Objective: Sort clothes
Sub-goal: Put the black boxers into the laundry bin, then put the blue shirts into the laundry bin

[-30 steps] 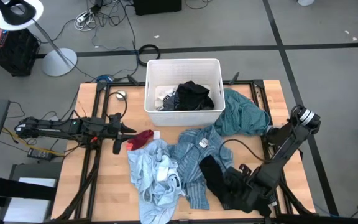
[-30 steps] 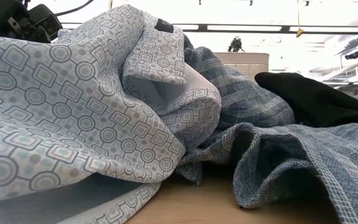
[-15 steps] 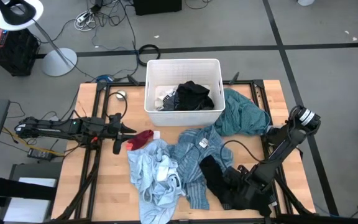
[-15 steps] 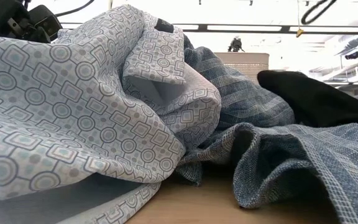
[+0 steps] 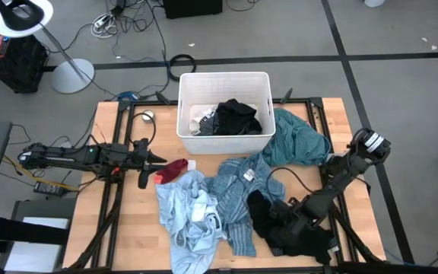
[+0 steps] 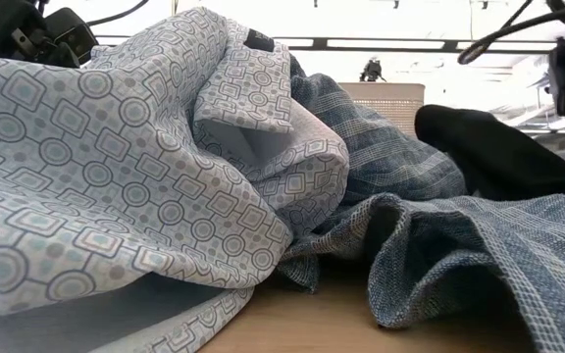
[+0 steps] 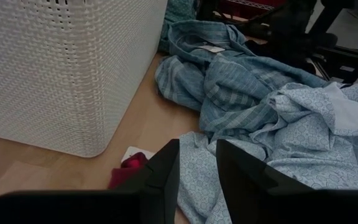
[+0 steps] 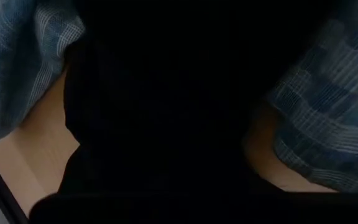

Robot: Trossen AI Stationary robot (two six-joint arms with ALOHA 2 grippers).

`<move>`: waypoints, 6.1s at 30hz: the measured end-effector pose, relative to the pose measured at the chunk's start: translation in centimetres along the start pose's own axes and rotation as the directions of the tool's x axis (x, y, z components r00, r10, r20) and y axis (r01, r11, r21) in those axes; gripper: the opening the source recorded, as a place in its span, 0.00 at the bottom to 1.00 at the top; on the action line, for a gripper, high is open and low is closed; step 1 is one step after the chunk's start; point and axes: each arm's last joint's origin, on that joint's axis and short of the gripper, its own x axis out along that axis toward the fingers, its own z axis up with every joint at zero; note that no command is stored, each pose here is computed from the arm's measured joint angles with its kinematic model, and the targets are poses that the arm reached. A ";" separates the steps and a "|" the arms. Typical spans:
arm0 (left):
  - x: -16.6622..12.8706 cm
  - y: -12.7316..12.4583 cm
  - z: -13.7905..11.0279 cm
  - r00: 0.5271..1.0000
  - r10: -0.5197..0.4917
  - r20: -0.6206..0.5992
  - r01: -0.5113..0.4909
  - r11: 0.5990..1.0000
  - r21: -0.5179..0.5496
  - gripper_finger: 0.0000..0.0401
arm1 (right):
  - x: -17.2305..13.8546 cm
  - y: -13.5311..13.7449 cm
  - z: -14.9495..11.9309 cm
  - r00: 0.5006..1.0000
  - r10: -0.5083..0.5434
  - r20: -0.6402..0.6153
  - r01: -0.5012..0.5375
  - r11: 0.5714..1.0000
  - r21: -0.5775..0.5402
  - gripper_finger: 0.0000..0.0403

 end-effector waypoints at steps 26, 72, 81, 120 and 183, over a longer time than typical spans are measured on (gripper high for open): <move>0.0 0.0 0.0 1.000 0.000 0.002 0.000 1.000 0.011 0.28 | -21.0 4.9 15.6 0.898 -0.164 0.408 0.264 0.943 -0.204 0.01; 0.0 -0.1 0.2 1.000 -0.005 0.021 0.004 0.999 0.048 0.28 | -20.8 -8.3 32.9 0.741 -0.341 0.578 0.387 0.921 0.048 0.01; 0.0 0.0 0.2 1.000 -0.004 0.019 0.003 0.999 0.048 0.28 | -12.9 -12.3 33.1 0.818 -0.290 0.496 0.262 0.957 0.128 0.01; 0.0 0.0 0.1 1.000 -0.002 0.008 0.001 0.999 0.049 0.28 | -17.2 -12.3 34.6 0.823 -0.180 0.539 0.177 0.982 0.059 0.48; 0.0 -0.4 1.6 0.986 -0.046 0.158 0.049 0.999 -0.013 0.28 | -6.3 1.8 12.8 0.915 0.136 0.381 0.093 0.846 -0.525 0.46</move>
